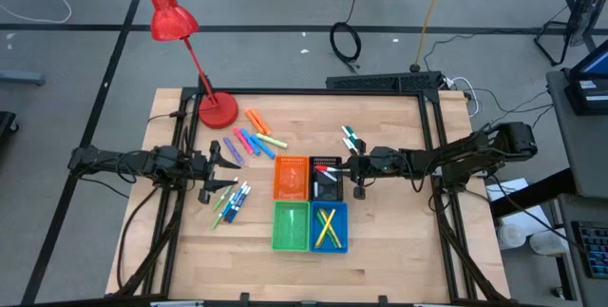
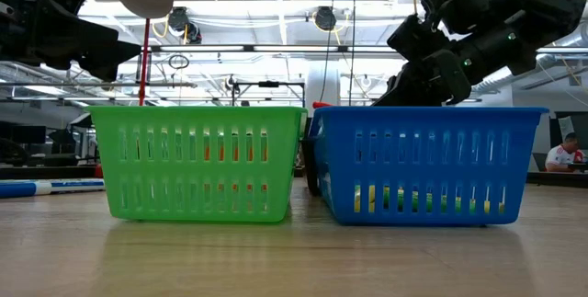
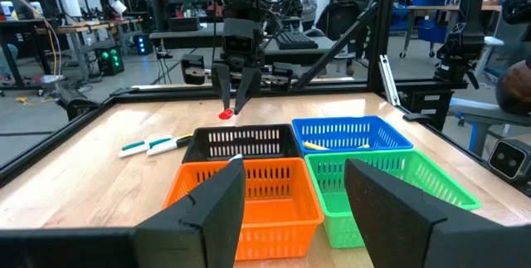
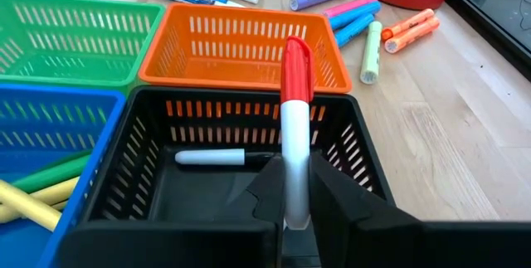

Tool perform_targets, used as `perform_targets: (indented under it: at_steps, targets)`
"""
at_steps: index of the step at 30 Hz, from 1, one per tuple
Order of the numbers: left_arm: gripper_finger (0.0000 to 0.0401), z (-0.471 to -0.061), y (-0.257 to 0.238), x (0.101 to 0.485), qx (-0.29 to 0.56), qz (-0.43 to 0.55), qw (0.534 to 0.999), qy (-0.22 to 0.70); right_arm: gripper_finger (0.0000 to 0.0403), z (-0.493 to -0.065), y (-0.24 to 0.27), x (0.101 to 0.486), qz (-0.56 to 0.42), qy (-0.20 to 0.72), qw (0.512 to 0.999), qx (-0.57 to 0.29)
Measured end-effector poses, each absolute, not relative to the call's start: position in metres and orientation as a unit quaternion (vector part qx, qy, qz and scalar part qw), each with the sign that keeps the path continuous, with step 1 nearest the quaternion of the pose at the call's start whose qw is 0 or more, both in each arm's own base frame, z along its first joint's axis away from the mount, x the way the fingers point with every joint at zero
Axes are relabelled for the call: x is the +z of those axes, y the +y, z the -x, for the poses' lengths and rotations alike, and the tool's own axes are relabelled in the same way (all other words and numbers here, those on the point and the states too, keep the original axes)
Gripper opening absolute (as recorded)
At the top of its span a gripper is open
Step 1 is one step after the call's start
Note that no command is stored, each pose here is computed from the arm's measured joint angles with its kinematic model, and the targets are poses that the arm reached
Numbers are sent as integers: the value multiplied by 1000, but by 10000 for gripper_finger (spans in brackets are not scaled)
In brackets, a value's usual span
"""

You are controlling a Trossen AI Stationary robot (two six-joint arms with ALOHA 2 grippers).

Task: Pick & Place Markers
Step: Put the red highlighter pen into the black basket, then put the black highlighter pen into the black basket

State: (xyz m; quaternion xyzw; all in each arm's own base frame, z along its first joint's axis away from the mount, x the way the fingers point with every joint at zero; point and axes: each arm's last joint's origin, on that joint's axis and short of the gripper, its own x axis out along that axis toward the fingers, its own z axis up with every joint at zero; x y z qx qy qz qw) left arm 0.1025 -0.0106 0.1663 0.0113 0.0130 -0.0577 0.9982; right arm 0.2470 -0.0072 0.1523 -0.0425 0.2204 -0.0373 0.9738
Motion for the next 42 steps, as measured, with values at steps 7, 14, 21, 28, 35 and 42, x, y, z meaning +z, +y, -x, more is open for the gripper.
perform_targets:
  at_steps: [7,14,21,28,35,42]
  targets:
    - [212,-102,-11,166,-58,-11,998,13,27,-247,-7,152,42,221,974,-37]
    - [212,-102,-11,166,-58,-11,998,13,33,-247,-7,152,43,222,973,-37]
    - [212,-103,-11,166,-58,-11,998,13,29,-247,-7,152,43,222,973,-37]
    - [212,-102,-11,166,-58,-11,998,13,52,-247,-7,153,43,217,975,-39]
    - [212,-103,-11,166,-58,-11,998,13,62,-247,-7,153,43,214,975,-39]
    - [212,-102,-11,166,-58,-11,998,13,61,-247,-7,154,54,214,975,-38]
